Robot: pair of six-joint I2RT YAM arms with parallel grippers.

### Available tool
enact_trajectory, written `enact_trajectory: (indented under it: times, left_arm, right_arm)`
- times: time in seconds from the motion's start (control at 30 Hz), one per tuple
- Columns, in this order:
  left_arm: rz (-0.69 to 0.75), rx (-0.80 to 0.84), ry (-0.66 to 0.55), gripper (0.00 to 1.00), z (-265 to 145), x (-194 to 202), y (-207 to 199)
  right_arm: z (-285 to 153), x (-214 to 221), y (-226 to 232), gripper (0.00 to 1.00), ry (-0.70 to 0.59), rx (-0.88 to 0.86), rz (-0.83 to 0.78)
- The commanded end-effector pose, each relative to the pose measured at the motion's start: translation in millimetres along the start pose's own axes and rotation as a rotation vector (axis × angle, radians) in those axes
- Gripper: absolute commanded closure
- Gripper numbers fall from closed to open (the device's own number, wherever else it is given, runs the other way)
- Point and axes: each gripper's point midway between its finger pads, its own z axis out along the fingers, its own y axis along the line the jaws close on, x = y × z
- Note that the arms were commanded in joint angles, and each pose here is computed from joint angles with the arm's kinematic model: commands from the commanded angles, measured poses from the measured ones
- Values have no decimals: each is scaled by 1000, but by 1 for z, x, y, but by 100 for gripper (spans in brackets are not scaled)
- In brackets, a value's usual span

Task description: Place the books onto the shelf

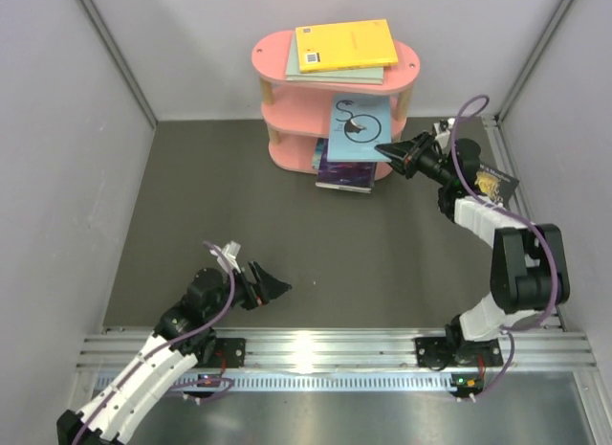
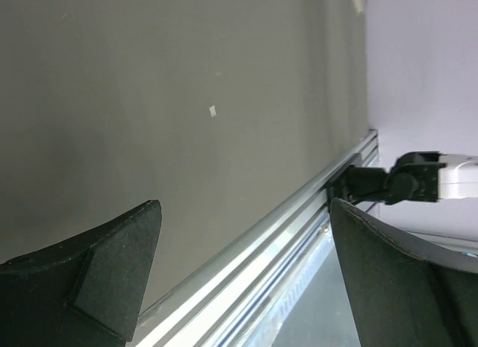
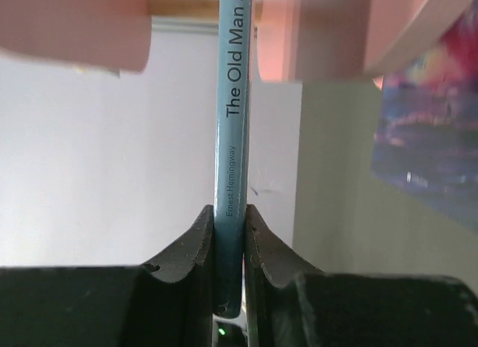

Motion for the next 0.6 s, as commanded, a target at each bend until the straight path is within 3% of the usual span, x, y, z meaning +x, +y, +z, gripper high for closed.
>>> enact_trajectory:
  times: [0.0,0.23,0.33,0.37,0.4,0.47,0.57]
  left_arm:
    - [2,44,1,1,4,4,1]
    - [3,37,-4,1,6,3,4]
    - [1,30,1,1,7,5,6]
    - [-1,25,4,1,7,5,7]
    - [-1,26,5,2,7,6,7]
    - [-1,22,2,2,8,5,8]
    - [-5,16,1,2,8,5,10]
  right_arm:
    - [6,-45,72,100,-91,-256,-98]
    - [43,-90,40,100,-107,-227,0]
    - [52,-92,33,75,-74,-192,10]
    - [51,-91,31,54,-65,-187,13]
    - [50,-90,28,47,-61,-182,17]
    - [43,-82,22,35,-50,-164,27]
    - [29,-69,11,26,-37,-131,43]
